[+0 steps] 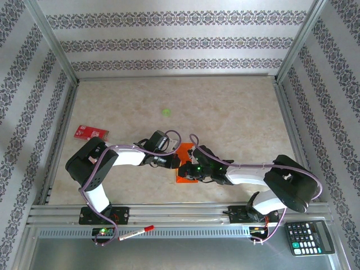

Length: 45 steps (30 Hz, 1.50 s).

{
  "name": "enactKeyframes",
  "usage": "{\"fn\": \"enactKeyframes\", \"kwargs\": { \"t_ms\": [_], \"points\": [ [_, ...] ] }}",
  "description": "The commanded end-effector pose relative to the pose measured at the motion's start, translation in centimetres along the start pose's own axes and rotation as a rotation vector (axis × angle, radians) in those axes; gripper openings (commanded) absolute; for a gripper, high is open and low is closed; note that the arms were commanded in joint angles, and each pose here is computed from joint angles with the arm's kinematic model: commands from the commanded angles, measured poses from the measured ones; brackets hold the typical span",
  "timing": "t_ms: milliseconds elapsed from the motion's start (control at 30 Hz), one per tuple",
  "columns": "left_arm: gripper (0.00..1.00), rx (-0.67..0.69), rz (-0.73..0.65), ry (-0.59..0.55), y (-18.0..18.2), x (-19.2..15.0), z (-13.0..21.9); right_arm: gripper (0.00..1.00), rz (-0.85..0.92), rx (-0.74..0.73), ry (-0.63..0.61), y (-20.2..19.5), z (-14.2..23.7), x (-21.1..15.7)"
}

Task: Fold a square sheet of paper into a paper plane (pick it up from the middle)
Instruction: Fold the triangle a second time at the center of the table.

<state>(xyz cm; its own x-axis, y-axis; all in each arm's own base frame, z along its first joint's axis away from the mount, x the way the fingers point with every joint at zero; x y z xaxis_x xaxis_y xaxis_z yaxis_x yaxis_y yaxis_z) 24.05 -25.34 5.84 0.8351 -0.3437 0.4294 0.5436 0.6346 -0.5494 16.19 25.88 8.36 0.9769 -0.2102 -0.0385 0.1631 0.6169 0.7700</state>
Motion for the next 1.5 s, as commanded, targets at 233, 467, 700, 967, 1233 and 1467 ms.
{"fn": "enactKeyframes", "kwargs": {
  "t_ms": [233, 467, 700, 967, 1233, 1467],
  "points": [
    [0.0, 0.236, 0.106, 0.214, 4.2, -5.5, -0.6, 0.0, 0.015, -0.072, -0.009, -1.3, -1.5, 1.4],
    [0.0, 0.241, 0.107, 0.212, 4.2, -5.5, -0.5, 0.0, -0.006, -0.112, 0.03, -3.2, -1.7, 0.2],
    [0.0, 0.246, 0.106, 0.212, 4.3, -5.5, -0.5, 0.0, -0.008, -0.132, 0.067, -3.9, -1.7, -1.5],
    [0.0, 0.249, 0.108, 0.214, 4.3, -5.6, -0.5, 0.0, 0.027, -0.119, 0.1, -2.8, -2.1, -2.5],
    [0.0, 0.253, 0.102, 0.213, 4.3, -5.6, -0.3, 0.0, 0.041, -0.117, 0.129, -2.5, -2.4, -3.4],
    [0.0, 0.251, 0.105, 0.216, 4.3, -5.7, -0.4, 0.0, 0.046, -0.016, 0.041, -0.6, 0.4, -0.8]
  ]
}}
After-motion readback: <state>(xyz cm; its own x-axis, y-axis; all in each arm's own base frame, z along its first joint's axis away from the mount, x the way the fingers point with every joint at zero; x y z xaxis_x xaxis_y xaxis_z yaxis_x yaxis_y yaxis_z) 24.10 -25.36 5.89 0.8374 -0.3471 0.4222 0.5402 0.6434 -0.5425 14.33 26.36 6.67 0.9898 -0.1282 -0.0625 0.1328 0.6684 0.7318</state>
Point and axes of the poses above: each hand's point on the last joint's axis, 136 mm out from that joint toward the fingers, its own z axis back along the fingers, its own y axis along the line the jaws close on, x = y × z, the point moved 6 cm from there along z, back along the fingers, and after that the axes turned 10 degrees about -z, right-handed, at the moved point
